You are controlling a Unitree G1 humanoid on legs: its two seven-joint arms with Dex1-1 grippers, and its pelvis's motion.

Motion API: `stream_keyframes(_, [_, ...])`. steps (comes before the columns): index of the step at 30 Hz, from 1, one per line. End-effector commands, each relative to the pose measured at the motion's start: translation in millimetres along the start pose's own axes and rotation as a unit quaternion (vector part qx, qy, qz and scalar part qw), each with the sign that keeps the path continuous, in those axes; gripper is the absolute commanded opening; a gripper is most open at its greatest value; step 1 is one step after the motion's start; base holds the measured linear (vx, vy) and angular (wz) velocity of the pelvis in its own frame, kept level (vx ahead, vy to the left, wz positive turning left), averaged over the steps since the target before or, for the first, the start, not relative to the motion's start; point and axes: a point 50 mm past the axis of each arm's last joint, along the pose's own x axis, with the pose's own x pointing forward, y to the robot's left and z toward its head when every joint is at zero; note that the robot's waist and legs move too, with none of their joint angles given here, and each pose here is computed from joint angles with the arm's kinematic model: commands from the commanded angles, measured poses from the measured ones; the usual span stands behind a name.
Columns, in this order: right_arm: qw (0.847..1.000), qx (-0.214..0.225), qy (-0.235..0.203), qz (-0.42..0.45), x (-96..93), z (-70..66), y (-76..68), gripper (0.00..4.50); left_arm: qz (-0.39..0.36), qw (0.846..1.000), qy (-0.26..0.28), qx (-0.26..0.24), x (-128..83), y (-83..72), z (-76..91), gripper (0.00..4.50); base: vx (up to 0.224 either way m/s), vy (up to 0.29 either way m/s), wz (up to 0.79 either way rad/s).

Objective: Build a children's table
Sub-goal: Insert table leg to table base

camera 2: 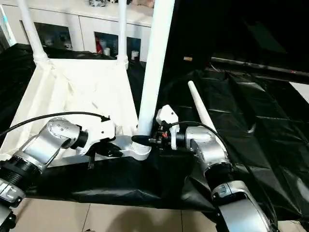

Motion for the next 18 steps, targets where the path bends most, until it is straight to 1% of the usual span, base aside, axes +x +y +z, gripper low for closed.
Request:
stream_keyframes(1, [0.991,0.077,0.096,-0.059,-12.4,-53.1,5.6,1.89,-0.029,0.999,-0.011,0.035,6.3,-2.4,14.5,0.00,0.000,0.000,0.00])
stream_keyframes(2, [0.990,0.077,0.095,-0.071,-12.2,-53.3,4.2,1.88,-0.026,0.999,-0.011,0.033,6.5,-1.7,14.6,0.00,0.000,0.000,0.00])
stream_keyframes(3, [0.986,0.077,0.099,-0.110,-11.9,-54.9,-0.1,1.88,-0.011,1.000,-0.013,0.020,7.0,1.3,15.5,0.00,0.000,0.000,0.00])
stream_keyframes(4, [0.984,0.077,0.101,-0.125,-11.6,-55.6,-1.7,1.88,-0.005,1.000,-0.014,0.015,7.1,2.6,16.1,0.00,-0.051,0.003,-0.08])
stream_keyframes(5, [0.975,0.080,0.105,-0.179,-10.5,-57.9,-7.0,1.88,0.023,1.000,-0.018,-0.003,7.6,8.5,18.2,0.00,-0.082,0.013,-0.10])
stream_keyframes(6, [0.968,0.086,0.102,-0.211,-8.7,-58.6,-9.7,1.88,0.050,0.998,-0.020,-0.017,8.0,14.3,19.8,0.00,-0.059,0.012,-0.07])
stream_keyframes(8, [0.967,0.088,0.101,-0.217,-8.1,-58.6,-10.2,1.88,0.057,0.998,-0.020,-0.021,8.2,15.7,20.1,0.00,-0.070,0.025,-0.09])
stream_keyframes(10, [0.956,0.099,0.092,-0.262,-3.1,-58.4,-13.2,1.88,0.100,0.994,-0.022,-0.045,9.2,25.0,22.5,0.00,-0.096,-0.028,0.06])
stream_keyframes(11, [0.938,0.122,0.080,-0.313,5.7,-58.3,-14.9,1.88,0.151,0.985,-0.024,-0.082,12.3,34.8,26.5,0.00,-0.090,-0.110,-0.10])
stream_keyframes(12, [0.916,0.152,0.074,-0.364,17.0,-59.3,-14.3,1.88,0.200,0.973,-0.020,-0.118,17.3,43.3,31.4,0.00,-0.006,-0.103,-0.20])
stream_keyframes(13, [0.908,0.164,0.073,-0.380,21.9,-59.9,-13.1,1.88,0.213,0.969,-0.017,-0.125,20.0,45.2,33.4,0.00,-0.025,-0.047,-0.43])
stream_keyframes(14, [0.904,0.168,0.073,-0.385,23.7,-60.1,-12.5,1.88,0.217,0.968,-0.015,-0.127,21.1,45.9,34.2,0.00,-0.005,-0.014,-0.35])
stream_keyframes(16, [0.891,0.187,0.072,-0.407,31.5,-61.3,-9.9,1.88,0.238,0.961,-0.011,-0.138,25.6,48.5,37.2,0.00,-0.002,-0.007,-0.17])
stream_keyframes(17, [0.889,0.190,0.072,-0.410,32.6,-61.4,-9.5,1.88,0.242,0.960,-0.011,-0.140,26.3,48.9,37.7,0.00,0.000,0.000,0.00])
stream_keyframes(18, [0.878,0.206,0.073,-0.426,39.4,-62.0,-6.7,1.88,0.263,0.952,-0.010,-0.155,31.3,50.3,40.4,0.00,0.000,0.000,0.00])
